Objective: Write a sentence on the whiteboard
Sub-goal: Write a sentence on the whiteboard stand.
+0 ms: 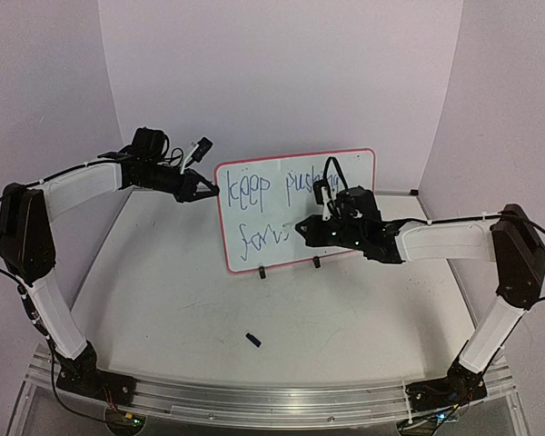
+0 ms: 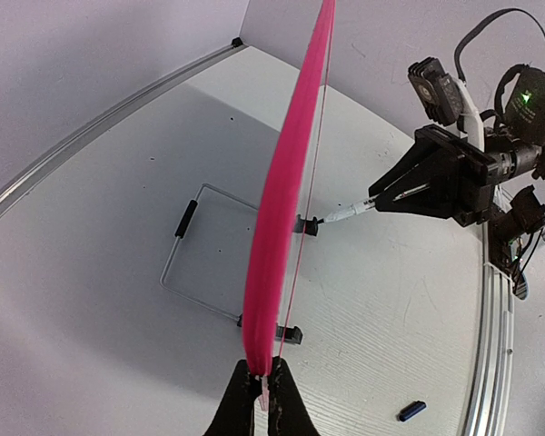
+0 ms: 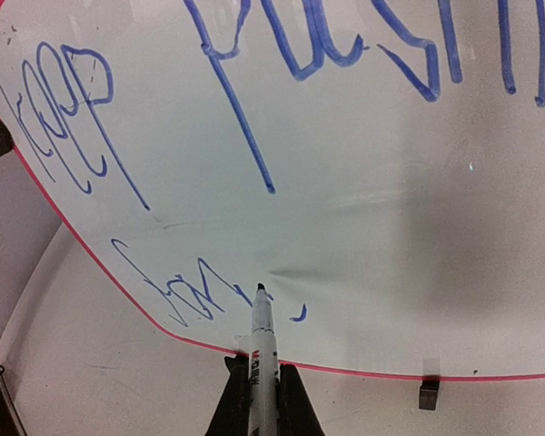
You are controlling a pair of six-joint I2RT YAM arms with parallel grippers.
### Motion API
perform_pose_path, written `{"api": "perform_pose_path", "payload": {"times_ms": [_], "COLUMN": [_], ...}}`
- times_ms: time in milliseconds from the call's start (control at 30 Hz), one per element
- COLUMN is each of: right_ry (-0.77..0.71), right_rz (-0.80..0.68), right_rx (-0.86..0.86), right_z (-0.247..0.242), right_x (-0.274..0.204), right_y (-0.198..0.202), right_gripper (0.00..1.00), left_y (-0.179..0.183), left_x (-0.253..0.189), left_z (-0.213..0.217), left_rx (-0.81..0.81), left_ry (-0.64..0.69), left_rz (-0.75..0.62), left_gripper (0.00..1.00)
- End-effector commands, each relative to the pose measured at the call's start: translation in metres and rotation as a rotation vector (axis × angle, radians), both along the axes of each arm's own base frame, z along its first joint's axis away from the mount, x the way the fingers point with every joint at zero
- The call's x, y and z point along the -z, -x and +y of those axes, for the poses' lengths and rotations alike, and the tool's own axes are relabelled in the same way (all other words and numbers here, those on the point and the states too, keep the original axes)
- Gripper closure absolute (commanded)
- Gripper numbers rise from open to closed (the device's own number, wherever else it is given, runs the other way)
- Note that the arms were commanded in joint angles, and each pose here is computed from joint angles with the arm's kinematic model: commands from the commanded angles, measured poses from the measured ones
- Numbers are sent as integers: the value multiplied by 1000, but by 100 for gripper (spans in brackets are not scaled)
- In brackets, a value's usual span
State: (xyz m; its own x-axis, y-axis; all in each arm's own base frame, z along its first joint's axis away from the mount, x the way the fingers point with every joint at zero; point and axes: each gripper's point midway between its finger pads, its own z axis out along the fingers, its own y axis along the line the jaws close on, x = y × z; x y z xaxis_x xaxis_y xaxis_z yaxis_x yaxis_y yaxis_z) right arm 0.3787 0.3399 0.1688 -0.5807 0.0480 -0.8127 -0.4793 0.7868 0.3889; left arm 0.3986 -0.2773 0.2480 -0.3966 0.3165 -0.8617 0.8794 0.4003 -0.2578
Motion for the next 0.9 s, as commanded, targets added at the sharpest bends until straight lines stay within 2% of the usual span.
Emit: {"api": "perform_pose_path", "payload": {"times_ms": [0, 867], "right_ry": [-9, 32], "right_rz": [-4, 23], "right_rx": [-39, 31], "right_z": [7, 10], "right_x": [-4, 16], "right_y": [4, -18], "right_gripper": [100, 100], "left_y": [13, 13], "left_x": [4, 8], "left_z": [-4, -5], "left_rx": [17, 19], "left_ry": [-34, -37], "left_rz": [36, 44], "left_gripper": [100, 100]}}
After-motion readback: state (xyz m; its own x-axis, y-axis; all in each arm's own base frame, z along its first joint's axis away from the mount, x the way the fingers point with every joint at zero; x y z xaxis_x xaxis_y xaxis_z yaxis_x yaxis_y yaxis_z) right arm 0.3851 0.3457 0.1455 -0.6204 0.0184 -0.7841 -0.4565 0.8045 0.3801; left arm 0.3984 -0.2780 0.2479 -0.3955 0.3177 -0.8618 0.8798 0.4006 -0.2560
